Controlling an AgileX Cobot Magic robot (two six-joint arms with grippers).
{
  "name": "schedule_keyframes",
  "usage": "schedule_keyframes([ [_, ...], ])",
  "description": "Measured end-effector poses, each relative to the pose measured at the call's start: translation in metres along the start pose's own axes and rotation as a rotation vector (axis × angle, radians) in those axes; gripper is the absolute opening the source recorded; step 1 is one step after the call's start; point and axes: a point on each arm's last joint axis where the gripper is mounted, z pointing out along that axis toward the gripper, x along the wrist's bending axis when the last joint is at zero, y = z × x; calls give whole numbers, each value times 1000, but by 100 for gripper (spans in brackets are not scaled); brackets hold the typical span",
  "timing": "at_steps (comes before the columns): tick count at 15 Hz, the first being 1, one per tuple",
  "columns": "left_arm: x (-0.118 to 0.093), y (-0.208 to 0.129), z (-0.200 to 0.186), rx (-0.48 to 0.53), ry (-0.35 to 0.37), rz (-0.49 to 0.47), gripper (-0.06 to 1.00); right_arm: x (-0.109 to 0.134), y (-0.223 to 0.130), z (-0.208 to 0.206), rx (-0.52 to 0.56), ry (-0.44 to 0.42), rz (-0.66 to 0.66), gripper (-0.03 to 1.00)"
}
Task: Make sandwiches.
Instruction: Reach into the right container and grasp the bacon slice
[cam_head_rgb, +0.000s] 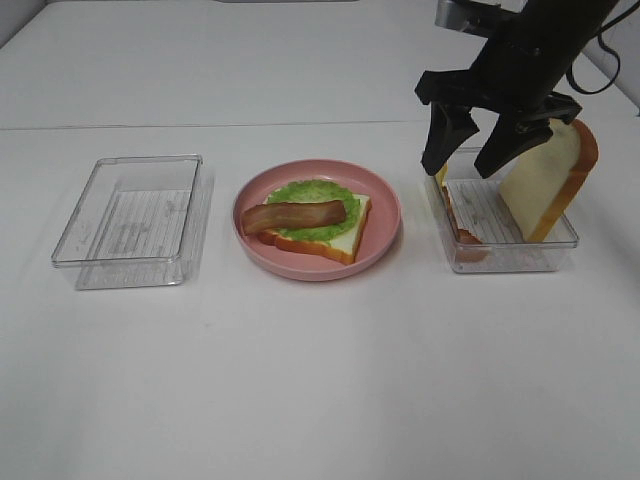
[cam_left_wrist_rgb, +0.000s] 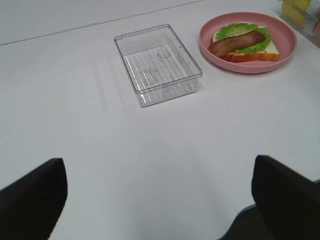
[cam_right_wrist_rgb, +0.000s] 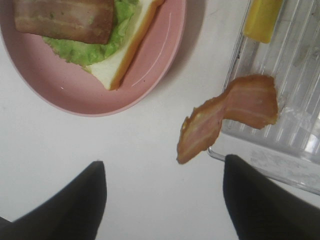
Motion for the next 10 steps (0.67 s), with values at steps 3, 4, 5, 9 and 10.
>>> schedule_keyframes([
  [3, 0, 0, 0, -1, 0, 0, 94, -9, 7, 24, 50, -12, 33, 63],
  [4, 0, 0, 0, -1, 0, 0, 94, -14, 10, 33, 46, -36, 60, 61],
  [5, 0, 0, 0, -1, 0, 0, 94, -16, 12, 37, 38, -45, 69, 59],
  [9, 0, 0, 0, -1, 0, 0, 94, -21, 16, 51, 42, -51, 81, 53],
  [10, 0, 0, 0, -1, 0, 0, 94, -23, 16, 55, 51, -61, 94, 51],
])
